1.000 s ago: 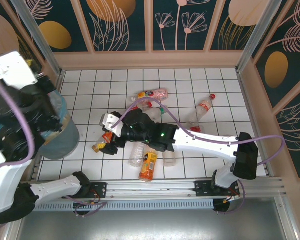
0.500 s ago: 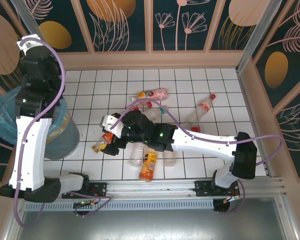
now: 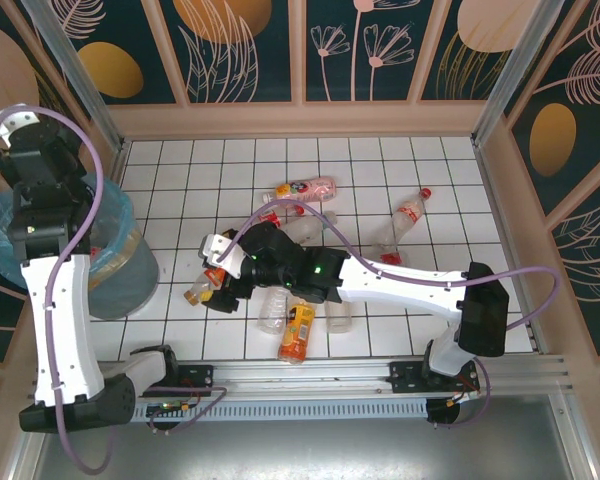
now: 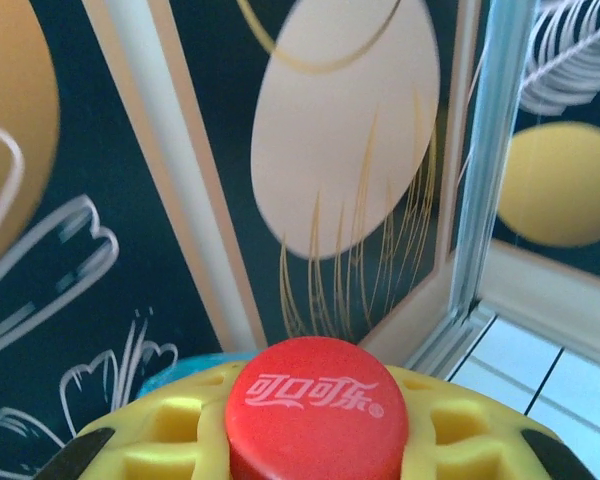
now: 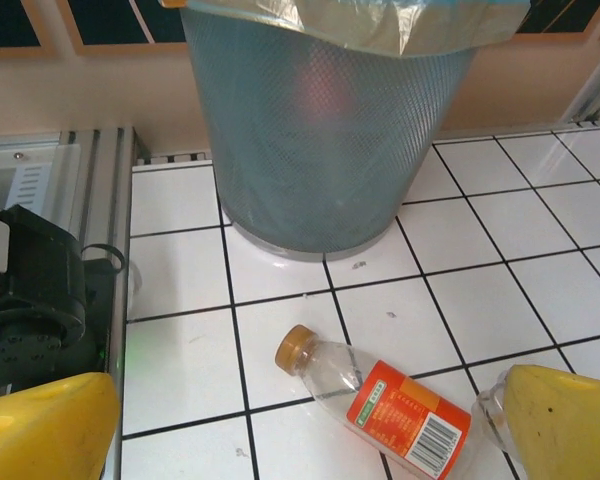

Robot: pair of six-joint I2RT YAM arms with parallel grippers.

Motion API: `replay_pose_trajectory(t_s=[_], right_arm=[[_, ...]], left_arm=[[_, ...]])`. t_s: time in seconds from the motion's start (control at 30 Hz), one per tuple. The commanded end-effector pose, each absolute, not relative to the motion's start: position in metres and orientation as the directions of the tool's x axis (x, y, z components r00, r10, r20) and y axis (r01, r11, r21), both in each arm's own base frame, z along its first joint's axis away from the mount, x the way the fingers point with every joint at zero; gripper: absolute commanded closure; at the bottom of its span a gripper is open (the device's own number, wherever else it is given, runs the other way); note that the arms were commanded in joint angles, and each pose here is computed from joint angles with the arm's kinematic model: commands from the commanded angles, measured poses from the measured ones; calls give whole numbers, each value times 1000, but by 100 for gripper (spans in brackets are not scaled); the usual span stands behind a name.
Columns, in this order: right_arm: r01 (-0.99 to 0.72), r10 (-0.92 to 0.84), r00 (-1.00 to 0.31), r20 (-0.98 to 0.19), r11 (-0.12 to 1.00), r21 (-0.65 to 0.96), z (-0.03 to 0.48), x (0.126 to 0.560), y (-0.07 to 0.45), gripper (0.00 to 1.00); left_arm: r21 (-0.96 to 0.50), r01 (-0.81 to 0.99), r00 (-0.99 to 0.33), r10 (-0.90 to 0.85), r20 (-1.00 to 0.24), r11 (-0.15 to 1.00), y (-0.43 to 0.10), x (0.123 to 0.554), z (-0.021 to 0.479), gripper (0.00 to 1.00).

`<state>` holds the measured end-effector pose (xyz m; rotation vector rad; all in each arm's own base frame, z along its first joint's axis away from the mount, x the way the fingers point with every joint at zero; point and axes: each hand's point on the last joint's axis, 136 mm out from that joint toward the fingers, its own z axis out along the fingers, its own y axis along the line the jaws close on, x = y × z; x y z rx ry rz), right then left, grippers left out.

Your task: Put the plastic bottles in the bin

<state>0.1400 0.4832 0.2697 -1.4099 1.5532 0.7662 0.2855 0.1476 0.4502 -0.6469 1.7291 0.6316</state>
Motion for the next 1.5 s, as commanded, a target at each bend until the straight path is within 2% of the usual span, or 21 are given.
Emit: replay_pose_trajectory(t_s=[0.0, 0.03, 0.13, 0.2, 0.27, 0.4, 0.67, 0.83, 0.9, 1.03, 1.1, 1.3, 1.37, 1.47], right_arm=[[-977, -443, 43, -896, 168, -130, 274, 140, 486, 1], [-978, -448, 41, -893, 166, -128, 272, 140, 486, 1], [-978, -459, 36, -888, 167, -126, 269, 140, 485, 1], [-977, -462, 35, -886, 171, -127, 268, 141, 485, 1], [-976, -463, 34, -886, 173, -128, 269, 141, 484, 1], [-976, -459, 35, -888, 174, -129, 271, 141, 485, 1], [-977, -461, 20, -887, 178, -115, 273, 141, 488, 1], [-956, -481, -46, -876, 276, -101, 277, 161, 489, 1], [-920, -473, -131, -871, 384, -70, 280, 186, 483, 1], [-803, -399, -384, -833, 589, 88, 274, 249, 454, 2], [-767, -387, -455, -802, 627, 133, 264, 271, 438, 6], [-780, -452, -438, -777, 621, 78, 239, 312, 412, 11], [-688, -378, -537, -754, 714, 132, 233, 340, 402, 13], [-509, -199, -722, -662, 802, 314, 218, 366, 398, 20]], left_arm=[[10, -662, -192, -157, -969, 749, 147, 300, 430, 100], [-1, -658, -193, -170, -966, 753, 147, 301, 424, 98], [-39, -643, -181, -200, -963, 765, 145, 305, 413, 82], [-47, -645, -177, -209, -962, 762, 145, 305, 411, 57], [-55, -644, -169, -213, -962, 763, 145, 304, 413, 42], [-69, -639, -149, -211, -966, 766, 143, 301, 421, 29], [-87, -623, -126, -210, -970, 778, 138, 295, 431, 28], [-96, -578, -118, -199, -973, 810, 129, 292, 444, 28], [-103, -541, -97, -184, -978, 835, 122, 289, 459, 29], [-132, -401, -80, -178, -981, 906, 96, 293, 485, 34], [-154, -313, -111, -198, -974, 937, 81, 302, 487, 36], [-278, -65, -183, -285, -941, 958, 33, 328, 480, 43], [-270, -25, -216, -269, -939, 963, 11, 336, 473, 43], [-264, 57, -271, -240, -932, 963, -27, 348, 458, 43]])
